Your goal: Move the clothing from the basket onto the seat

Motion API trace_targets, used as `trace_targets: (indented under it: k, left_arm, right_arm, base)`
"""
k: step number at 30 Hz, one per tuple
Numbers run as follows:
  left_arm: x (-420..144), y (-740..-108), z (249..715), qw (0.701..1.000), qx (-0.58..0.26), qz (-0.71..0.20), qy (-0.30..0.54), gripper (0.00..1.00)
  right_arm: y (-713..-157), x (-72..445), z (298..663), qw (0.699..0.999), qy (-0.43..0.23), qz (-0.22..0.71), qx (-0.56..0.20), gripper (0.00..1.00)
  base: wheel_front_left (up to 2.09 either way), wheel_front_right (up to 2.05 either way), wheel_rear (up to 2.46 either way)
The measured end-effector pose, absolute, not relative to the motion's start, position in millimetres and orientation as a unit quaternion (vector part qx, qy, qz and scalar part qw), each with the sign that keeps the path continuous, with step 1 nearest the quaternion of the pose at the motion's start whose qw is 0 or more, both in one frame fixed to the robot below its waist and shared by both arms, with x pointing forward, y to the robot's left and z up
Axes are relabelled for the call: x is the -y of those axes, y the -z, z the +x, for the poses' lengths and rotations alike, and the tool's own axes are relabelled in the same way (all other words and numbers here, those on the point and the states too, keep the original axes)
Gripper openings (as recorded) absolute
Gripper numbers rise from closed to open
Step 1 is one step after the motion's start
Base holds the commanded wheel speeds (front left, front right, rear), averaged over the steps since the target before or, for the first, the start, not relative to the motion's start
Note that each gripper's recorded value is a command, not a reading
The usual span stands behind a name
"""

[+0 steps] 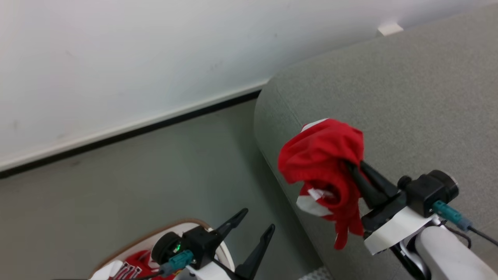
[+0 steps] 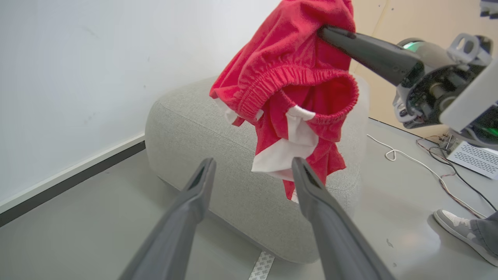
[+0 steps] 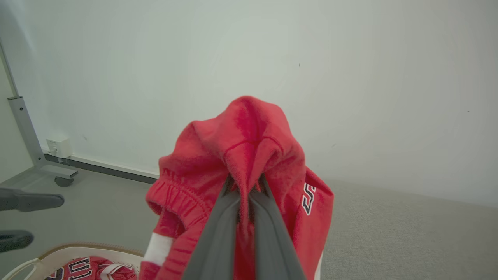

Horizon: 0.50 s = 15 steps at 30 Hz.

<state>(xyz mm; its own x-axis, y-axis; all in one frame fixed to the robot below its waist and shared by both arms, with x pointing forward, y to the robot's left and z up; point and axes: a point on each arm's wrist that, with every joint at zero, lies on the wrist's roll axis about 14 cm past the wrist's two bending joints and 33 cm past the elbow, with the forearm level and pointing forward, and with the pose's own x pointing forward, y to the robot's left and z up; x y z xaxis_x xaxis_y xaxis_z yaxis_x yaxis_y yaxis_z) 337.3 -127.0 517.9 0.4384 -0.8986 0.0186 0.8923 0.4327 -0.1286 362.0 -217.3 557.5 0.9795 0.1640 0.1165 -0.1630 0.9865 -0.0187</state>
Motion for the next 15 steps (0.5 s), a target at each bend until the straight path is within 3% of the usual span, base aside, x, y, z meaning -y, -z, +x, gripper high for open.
trace_targets:
  k: [6,15]
  left_arm:
    - [142.3,-502.7,351.8,0.825,-0.036,-0.058,0.561,1.0]
    - [131.3,-448.4,400.7,0.82,-0.071,-0.046,0.566,1.0]
  right_arm:
    - [-550.4,261.3,382.7,0.998,-0.024,-0.036,0.04,0.0]
    - [-557.2,353.2,459.8,0.991,0.069,-0.115,0.018,0.0]
  base:
    - [0.0,0.0,0.0]
    - [0.0,0.0,0.0]
